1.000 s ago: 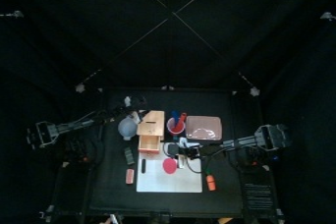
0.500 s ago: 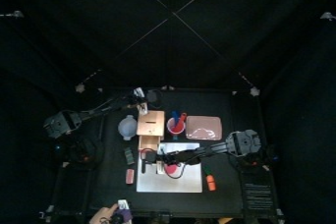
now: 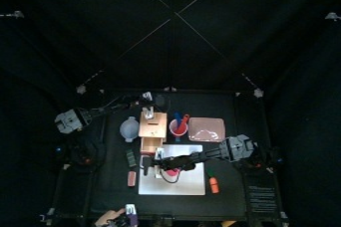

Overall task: Get the cutter from the drawer then cut the dough then place the extra dough in the bowl
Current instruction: Shut the drawer

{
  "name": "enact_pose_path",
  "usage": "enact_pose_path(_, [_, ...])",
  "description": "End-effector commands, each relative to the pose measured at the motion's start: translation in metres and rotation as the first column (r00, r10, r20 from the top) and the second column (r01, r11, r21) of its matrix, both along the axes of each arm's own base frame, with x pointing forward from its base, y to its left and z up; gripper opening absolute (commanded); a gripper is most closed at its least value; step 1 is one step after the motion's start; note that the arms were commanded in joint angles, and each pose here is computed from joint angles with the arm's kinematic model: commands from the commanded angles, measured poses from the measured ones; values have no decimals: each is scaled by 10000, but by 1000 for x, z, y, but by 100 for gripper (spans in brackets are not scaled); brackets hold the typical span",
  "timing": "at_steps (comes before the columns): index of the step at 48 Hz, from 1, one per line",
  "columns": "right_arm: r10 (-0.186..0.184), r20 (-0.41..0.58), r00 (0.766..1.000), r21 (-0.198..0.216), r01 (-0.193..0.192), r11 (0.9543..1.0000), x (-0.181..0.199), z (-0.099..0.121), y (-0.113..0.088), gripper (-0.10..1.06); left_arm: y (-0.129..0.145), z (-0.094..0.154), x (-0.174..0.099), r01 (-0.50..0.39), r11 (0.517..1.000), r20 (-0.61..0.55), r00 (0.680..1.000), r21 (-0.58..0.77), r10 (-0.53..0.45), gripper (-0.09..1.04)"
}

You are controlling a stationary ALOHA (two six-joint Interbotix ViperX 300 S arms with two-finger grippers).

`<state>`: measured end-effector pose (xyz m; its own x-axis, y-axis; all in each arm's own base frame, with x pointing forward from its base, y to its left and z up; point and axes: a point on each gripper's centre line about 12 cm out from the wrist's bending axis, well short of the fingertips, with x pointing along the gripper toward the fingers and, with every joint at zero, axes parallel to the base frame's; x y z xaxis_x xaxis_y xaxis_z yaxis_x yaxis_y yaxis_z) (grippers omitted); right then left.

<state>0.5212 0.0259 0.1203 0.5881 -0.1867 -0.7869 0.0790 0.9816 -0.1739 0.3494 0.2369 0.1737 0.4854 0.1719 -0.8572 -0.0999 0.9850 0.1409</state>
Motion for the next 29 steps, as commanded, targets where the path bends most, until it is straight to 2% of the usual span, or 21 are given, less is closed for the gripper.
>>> enact_pose_path(1, [-396, 253, 9989, -264, 403, 9988, 4, 20, -21, 18, 2, 9, 2, -71, 9999, 266, 9996, 148, 67, 53])
enact_pose_path(8, [-665, 233, 9975, -838, 682, 9941, 4, 26, -47, 18, 2, 8, 1, -74, 9999, 239, 9997, 131, 71, 53])
enact_pose_path(15, [-719, 468, 9963, -1308, 774, 9884, 7, 35, -67, 18, 3, 9, 2, -126, 9997, 336, 9994, 223, 118, 53])
enact_pose_path(20, [-789, 517, 9955, -1560, 861, 9840, 8, 40, -78, 18, 4, 9, 2, -159, 9995, 392, 9991, 266, 149, 53])
enact_pose_path(29, [-1198, 151, 9927, -1951, 1204, 9734, 2, 42, -90, 18, 4, 10, 3, -267, 9995, 526, 9983, 177, 258, 53])
